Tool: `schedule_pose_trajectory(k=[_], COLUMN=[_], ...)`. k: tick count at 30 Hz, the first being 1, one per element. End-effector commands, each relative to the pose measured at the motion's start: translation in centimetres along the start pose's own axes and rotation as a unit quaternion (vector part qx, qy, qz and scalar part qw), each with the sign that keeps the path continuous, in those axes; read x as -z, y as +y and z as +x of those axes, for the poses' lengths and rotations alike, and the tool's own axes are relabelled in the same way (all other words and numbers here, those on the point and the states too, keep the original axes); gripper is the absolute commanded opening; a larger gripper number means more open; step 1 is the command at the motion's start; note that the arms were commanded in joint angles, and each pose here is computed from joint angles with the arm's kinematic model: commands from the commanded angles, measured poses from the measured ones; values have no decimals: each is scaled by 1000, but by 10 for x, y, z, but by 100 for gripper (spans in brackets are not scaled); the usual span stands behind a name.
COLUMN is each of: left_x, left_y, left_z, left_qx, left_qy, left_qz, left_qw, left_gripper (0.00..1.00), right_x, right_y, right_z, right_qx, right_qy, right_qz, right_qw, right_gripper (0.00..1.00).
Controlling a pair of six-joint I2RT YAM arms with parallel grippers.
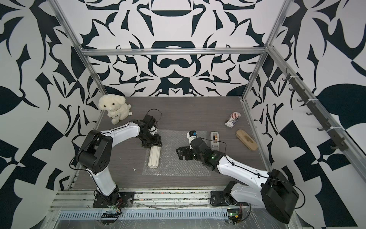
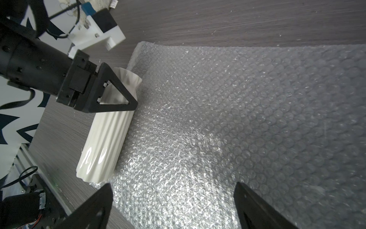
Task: Wrap vases in bubble wrap
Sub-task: Place the vase in bubble wrap, then wrap the vase in bubble wrap.
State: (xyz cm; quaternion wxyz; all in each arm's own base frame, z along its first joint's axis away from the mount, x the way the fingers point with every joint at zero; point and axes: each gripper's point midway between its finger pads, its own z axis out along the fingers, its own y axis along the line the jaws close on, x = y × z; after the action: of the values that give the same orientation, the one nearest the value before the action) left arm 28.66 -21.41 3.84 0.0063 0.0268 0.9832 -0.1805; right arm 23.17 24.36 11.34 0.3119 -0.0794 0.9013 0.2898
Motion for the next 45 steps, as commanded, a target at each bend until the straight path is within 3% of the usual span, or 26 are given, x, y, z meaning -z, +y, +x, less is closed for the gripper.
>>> schedule_pose_trajectory(k=[1, 2, 4, 11, 16, 19, 23, 30, 34, 40, 45], left_x=[20, 24, 31, 62, 76, 66, 47, 27, 16, 3, 0], left_y=[-18, -21, -27, -19, 35, 49, 53, 60, 59, 62, 55], left_z=[-3, -3, -4, -14, -16, -4, 8, 19, 21, 28, 33], left_qx=[-8, -9, -9, 14, 89, 100, 107, 124, 130, 131, 125], left_qy=[-26, -28, -34, -89, -130, -115, -88, -89, -80, -66, -58], left_qz=[36, 42, 55, 65, 60, 62, 69, 78, 95, 95, 116], left_qw=[999, 999, 998, 994, 986, 986, 988, 985, 984, 985, 984], left_gripper=[78, 79, 96, 99, 90, 86, 77, 71, 58, 56, 41], right_x=[4, 4, 3, -11, -29, -40, -55, -74, -85, -103, -112], right_y=[17, 18, 22, 36, 61, 78, 93, 108, 102, 103, 99], right_z=[-26, -26, -26, -18, -13, -10, -9, -14, -12, -6, -1], right_qx=[-7, -7, -7, -4, -11, -1, -2, 3, 8, 15, 19], right_qy=[-40, -41, -40, -26, -22, -13, -10, -6, 4, 21, 29], right_qz=[-11, -11, -13, -15, -37, -43, -49, -45, -18, -13, -1], right_qw=[999, 999, 999, 1000, 999, 999, 999, 999, 1000, 1000, 999], right_gripper=[99, 99, 99, 99, 99, 98, 92, 86, 81, 68, 58])
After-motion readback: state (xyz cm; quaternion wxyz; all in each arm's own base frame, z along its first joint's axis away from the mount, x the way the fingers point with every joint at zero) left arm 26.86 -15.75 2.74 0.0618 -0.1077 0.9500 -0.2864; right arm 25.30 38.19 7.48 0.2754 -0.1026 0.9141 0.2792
